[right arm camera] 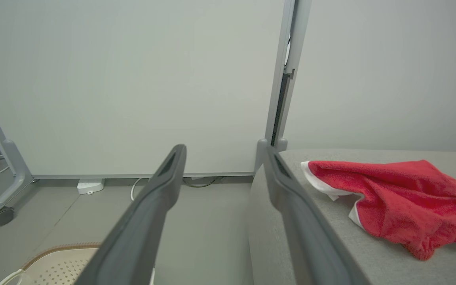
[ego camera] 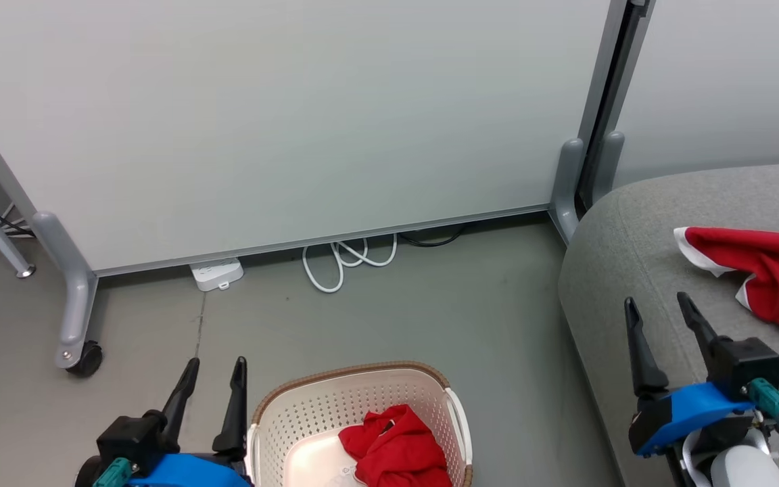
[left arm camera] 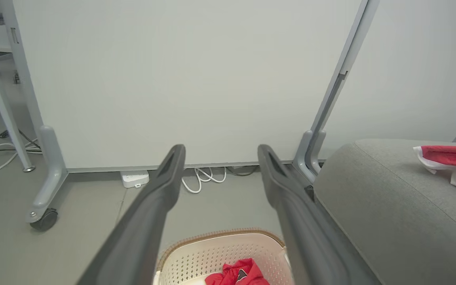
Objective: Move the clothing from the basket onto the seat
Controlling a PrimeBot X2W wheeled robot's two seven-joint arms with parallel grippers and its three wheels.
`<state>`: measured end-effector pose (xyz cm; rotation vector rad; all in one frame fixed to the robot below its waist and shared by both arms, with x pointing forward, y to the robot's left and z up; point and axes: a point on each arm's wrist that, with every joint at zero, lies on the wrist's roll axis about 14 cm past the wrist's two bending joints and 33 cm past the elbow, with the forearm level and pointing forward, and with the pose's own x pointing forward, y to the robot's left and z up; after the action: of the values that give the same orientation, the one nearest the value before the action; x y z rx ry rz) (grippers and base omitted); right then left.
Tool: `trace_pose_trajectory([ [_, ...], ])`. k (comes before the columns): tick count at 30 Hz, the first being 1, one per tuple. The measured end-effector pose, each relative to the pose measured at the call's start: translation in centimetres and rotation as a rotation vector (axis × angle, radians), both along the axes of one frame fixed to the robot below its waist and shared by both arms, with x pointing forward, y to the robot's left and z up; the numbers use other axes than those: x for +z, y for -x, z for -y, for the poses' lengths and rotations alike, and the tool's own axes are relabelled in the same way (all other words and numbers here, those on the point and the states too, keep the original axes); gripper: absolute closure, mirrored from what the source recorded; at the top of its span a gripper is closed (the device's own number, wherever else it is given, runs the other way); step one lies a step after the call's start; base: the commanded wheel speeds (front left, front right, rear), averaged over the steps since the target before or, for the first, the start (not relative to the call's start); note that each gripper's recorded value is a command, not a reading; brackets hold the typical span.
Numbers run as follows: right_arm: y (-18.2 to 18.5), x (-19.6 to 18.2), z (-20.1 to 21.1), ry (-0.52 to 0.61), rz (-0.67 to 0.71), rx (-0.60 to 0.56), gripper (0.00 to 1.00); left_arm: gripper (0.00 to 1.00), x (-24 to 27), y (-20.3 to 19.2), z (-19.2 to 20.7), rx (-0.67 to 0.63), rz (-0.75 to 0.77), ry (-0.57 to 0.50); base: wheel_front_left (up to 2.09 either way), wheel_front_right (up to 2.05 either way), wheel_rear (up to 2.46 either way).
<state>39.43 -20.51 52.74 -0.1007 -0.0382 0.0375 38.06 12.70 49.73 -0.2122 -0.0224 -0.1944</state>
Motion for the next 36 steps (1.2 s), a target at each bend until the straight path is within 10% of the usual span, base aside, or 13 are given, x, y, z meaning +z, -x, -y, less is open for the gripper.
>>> trace_pose_trajectory([
  [36,0.7,-1.0,-2.3,-0.002,-0.065,0.027,0.00,0.00,-2.2,-1.9,-1.7,0.053,-0.058,-0.006,0.00,0.00,0.00],
])
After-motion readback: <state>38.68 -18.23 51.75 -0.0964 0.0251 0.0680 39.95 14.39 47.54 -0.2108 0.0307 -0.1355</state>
